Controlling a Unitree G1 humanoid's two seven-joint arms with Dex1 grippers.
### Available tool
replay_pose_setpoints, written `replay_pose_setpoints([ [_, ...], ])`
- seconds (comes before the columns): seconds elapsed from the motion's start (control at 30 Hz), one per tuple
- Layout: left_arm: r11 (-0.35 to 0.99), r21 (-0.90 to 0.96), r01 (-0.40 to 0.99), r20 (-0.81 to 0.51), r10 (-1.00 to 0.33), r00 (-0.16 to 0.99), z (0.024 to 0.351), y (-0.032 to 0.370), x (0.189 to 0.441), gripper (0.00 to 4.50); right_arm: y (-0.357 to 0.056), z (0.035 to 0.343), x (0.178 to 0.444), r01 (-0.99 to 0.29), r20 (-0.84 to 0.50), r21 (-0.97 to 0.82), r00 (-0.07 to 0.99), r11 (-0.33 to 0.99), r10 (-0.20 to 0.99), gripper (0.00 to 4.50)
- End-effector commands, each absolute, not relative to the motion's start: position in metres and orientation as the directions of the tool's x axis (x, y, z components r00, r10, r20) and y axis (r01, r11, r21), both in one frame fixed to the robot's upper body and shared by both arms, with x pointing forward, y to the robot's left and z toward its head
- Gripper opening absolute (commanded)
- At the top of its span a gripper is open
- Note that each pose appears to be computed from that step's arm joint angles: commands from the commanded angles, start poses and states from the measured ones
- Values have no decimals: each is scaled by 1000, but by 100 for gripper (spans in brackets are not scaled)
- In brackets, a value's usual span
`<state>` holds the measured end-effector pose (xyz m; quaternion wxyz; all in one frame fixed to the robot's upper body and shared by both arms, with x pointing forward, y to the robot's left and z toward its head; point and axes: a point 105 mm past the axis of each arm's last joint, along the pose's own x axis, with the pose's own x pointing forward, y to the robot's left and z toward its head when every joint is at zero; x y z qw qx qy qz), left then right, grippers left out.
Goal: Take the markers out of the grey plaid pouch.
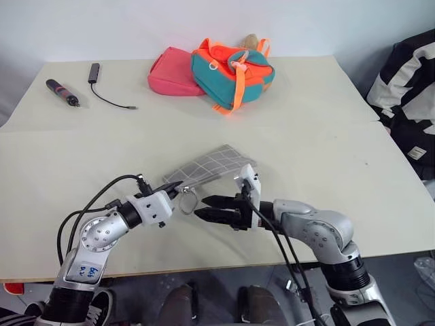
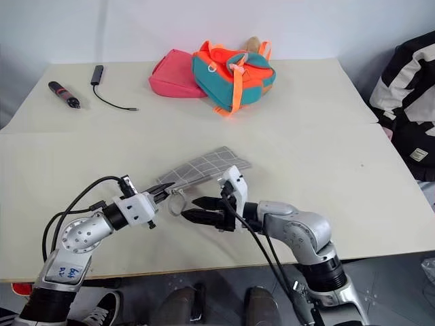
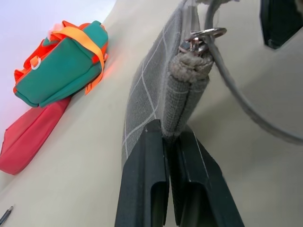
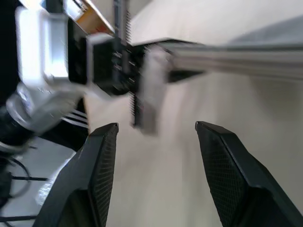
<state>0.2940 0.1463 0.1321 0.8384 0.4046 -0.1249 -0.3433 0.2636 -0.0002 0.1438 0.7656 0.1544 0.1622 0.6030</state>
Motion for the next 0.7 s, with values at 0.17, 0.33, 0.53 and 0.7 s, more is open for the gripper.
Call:
replay_pose_setpoints([
  [0.17,451,762,465,-40,-684,728,137,139,289,0,7,155,264,-873,-11,445,220,202,975,150],
  [0.33,460,758,463,-36,-679,733,138,142,289,0,-2,149,268,-878,-49,414,241,239,969,6],
  [0.53,492,728,477,-26,-676,736,141,157,284,0,-32,144,285,-884,-105,347,296,314,949,6],
  [0.7,483,676,556,-65,-713,698,138,170,272,0,-82,143,315,-854,-167,283,404,436,899,6],
])
